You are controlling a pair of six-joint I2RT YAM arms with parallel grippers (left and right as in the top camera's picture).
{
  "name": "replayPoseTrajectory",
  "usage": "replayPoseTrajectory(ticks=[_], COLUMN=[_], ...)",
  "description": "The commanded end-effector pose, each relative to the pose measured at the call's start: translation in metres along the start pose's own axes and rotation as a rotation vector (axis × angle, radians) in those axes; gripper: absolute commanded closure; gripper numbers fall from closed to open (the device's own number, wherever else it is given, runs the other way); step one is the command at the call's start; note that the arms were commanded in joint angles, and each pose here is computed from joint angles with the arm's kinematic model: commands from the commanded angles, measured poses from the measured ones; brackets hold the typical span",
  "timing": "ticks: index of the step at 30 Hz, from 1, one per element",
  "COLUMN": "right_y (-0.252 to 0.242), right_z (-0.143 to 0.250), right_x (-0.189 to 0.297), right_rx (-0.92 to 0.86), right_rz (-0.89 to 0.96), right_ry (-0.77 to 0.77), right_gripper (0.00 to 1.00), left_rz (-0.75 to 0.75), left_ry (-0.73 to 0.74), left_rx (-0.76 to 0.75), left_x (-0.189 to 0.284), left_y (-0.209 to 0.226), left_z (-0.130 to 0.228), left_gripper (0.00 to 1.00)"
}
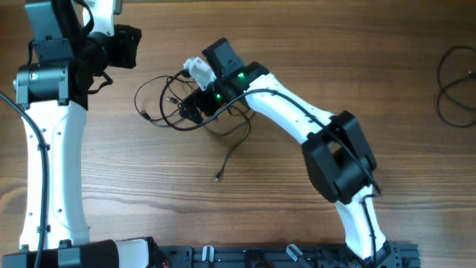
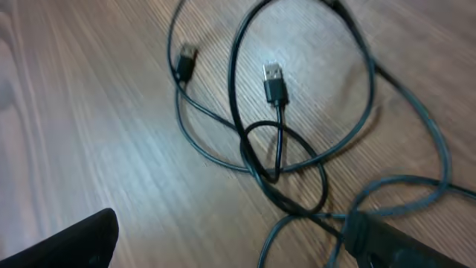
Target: Untangle cables
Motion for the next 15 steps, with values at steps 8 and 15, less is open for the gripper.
replayPoseTrajectory(ticks=[8,15], right_y=[0.001,-0.013], right_z=[-0.017,-0.018], right_x=[-0.064,-0.08], right_rx=[0.092,0.058], right_rz=[-0.09,-0.061], right_ry=[-0.133,-0.164], right_gripper=[0.0,0.41], left_rz=[-0.003,-0.001], left_ry=[0.003,0.009], left_rx=[0.032,0.034], left_x=[-0.001,-0.001], left_y=[0.002,0.002], left_z=[0.001,0.002], left_gripper=[0.73,0.73])
Point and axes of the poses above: each gripper's point midway between its finger pads, its own x axis back along the fingers, its own y axis along the line the jaws close on, z = x × y, the point moved 1 cm from there along x, back along the fingers, and after that the axes turned 15 degrees about -x, right-handed, at the moved point
